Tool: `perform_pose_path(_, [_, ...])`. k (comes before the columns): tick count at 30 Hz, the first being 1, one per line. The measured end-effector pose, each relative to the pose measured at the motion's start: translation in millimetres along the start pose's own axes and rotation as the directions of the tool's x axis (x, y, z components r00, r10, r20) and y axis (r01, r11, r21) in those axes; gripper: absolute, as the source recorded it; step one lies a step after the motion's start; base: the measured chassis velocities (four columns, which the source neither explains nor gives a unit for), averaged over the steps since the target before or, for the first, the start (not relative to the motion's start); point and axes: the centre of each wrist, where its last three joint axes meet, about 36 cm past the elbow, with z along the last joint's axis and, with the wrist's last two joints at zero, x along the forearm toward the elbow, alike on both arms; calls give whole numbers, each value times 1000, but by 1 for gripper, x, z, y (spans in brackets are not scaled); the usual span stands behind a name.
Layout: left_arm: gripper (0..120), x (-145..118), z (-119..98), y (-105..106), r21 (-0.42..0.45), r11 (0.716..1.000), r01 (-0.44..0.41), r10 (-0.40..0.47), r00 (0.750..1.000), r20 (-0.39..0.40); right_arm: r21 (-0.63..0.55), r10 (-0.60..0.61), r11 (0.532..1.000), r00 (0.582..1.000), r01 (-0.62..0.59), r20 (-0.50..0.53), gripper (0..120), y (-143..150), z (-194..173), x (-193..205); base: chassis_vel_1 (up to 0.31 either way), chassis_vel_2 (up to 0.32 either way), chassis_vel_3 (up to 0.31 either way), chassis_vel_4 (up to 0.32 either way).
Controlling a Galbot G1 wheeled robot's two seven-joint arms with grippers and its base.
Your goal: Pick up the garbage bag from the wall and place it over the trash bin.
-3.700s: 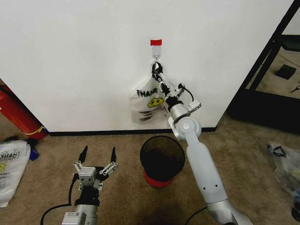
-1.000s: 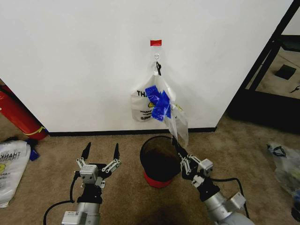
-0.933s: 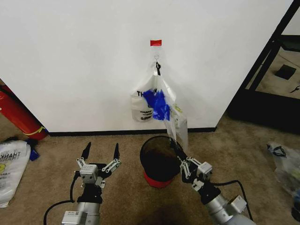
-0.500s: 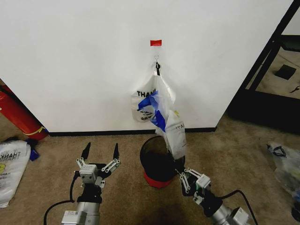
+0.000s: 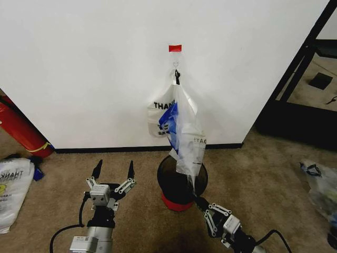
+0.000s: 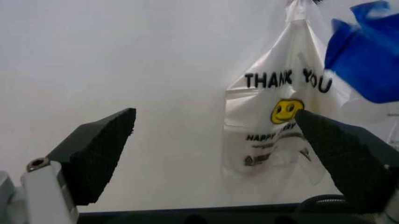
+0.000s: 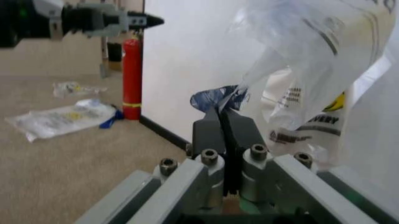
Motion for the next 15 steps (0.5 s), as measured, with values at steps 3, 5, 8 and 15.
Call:
perform_pose_path(3, [100,-1,0,0,-1,1000,0,0,1000,0,29,-19,999,1000,19,-4,0,-1,7,4,0,0,0,0])
perform_pose_path(5, [100,-1,0,0,-1,1000,0,0,1000,0,43,-28,999,1000,28,-5,0,-1,10,6,0,0,0,0])
perform_pose_path(8, [100,-1,0,0,-2,1000,-1,1,1000,-1,57,-41,997,999,41,-8,0,-2,12,8,0,0,0,0])
perform_pose_path(15, [100,-1,1,0,-2,1000,-1,1,1000,-4,88,-75,993,997,75,1,0,1,15,12,0,0,0,0])
